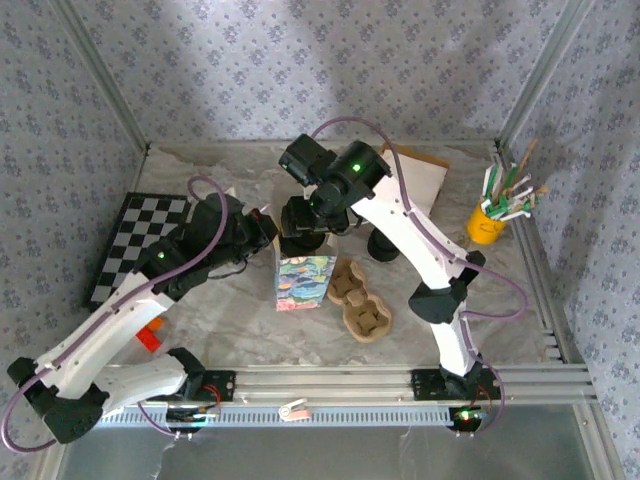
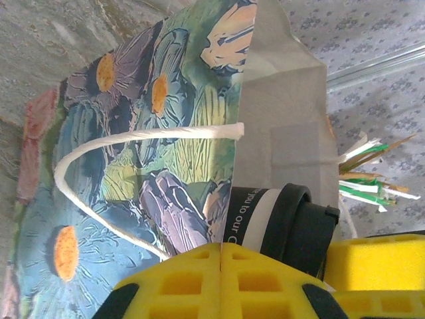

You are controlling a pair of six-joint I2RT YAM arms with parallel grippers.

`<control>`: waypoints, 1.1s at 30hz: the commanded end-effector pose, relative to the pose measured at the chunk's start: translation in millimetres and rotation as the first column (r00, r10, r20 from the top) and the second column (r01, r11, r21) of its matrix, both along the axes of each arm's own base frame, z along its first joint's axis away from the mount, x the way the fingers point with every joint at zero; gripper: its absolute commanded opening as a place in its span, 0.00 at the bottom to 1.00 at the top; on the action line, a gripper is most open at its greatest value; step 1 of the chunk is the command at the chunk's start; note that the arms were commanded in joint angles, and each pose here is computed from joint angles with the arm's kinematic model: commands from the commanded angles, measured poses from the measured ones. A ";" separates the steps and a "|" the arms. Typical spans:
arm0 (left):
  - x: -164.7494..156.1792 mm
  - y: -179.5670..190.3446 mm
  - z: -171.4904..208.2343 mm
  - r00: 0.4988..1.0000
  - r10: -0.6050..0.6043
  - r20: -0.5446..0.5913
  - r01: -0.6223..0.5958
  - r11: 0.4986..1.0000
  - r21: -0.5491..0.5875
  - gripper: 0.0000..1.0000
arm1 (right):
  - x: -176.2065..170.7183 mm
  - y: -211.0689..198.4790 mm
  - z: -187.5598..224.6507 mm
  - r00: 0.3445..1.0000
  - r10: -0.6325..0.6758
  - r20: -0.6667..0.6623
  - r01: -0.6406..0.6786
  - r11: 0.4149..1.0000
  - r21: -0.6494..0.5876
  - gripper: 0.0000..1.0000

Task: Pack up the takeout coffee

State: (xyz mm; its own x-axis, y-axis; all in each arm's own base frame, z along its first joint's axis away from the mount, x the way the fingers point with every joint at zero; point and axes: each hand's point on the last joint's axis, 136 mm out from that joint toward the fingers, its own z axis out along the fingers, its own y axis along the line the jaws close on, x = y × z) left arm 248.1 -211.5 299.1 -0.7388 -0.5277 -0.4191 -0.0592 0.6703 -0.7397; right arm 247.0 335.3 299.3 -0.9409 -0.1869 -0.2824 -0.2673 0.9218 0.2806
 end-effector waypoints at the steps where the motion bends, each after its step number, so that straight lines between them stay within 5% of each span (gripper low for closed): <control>1: -4.2 -4.4 14.0 1.000 -0.001 0.020 0.003 0.995 -0.099 0.00 | -20.8 -31.3 -13.7 0.997 -0.002 -0.079 -0.010 0.988 -0.152 0.63; 33: -6.6 -2.7 -2.5 0.999 -0.028 0.031 0.030 0.999 -0.046 0.00 | -33.0 -40.1 -76.2 0.971 0.016 -0.239 -0.100 0.933 -0.344 0.61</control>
State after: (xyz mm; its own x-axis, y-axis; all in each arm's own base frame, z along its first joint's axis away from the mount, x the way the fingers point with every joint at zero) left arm 241.4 -209.6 285.5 -0.7421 -0.5445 -0.3909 -0.0658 0.6396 -0.7659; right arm 243.6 333.9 234.1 -0.9530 -0.2661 -0.1450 -0.2849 0.9497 0.1301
